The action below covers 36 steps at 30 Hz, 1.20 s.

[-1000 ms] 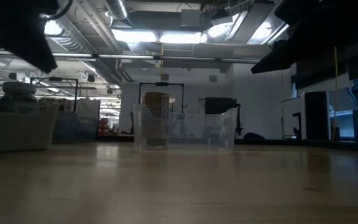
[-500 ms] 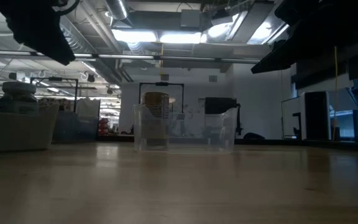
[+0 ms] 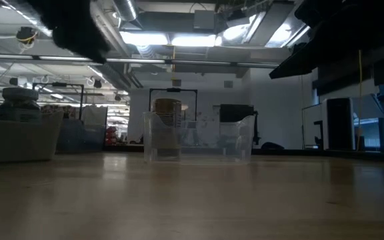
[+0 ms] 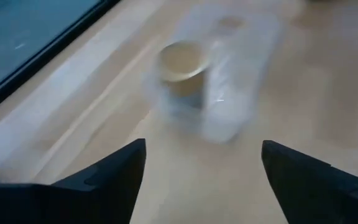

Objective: Sort spices by type
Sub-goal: Put the bottom left red seasoning can into the black bin

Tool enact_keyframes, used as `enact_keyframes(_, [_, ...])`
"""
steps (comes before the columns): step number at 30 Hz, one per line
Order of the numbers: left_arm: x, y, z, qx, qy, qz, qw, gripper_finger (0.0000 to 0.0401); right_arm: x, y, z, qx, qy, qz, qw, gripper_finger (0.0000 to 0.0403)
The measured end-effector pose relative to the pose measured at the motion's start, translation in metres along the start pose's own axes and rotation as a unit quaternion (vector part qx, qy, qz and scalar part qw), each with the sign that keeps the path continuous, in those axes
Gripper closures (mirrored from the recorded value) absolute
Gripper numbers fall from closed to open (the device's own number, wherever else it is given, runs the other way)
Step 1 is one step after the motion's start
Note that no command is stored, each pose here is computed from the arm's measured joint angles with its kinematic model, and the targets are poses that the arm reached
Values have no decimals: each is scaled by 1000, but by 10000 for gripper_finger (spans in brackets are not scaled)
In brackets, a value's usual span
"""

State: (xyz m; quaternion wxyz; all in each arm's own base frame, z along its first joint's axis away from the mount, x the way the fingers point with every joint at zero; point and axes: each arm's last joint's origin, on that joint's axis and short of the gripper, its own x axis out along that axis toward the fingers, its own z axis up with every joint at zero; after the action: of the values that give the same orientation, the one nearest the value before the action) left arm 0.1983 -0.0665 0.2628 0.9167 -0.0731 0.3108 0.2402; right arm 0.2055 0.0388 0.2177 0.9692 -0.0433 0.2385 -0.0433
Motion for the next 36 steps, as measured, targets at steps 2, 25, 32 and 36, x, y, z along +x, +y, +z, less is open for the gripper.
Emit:
enact_keyframes(2, [1, -6, 7, 21, -16, -43, 999, 91, 0, 0, 0, 0, 0, 0, 1000, 102])
enact_keyframes(25, [-15, -108, 36, 158, 45, -112, 980, 98, 0, 0, 0, -9, -1, 0, 1000, 102])
enact_keyframes(32, [-31, -128, 16, 83, 132, -103, 982, 98, 0, 0, 8, -47, -42, -1, 998, 102])
enact_keyframes(36, [-40, -132, -2, 14, 195, -81, 977, 98, -1, 0, 16, -89, -83, -6, 993, 102])
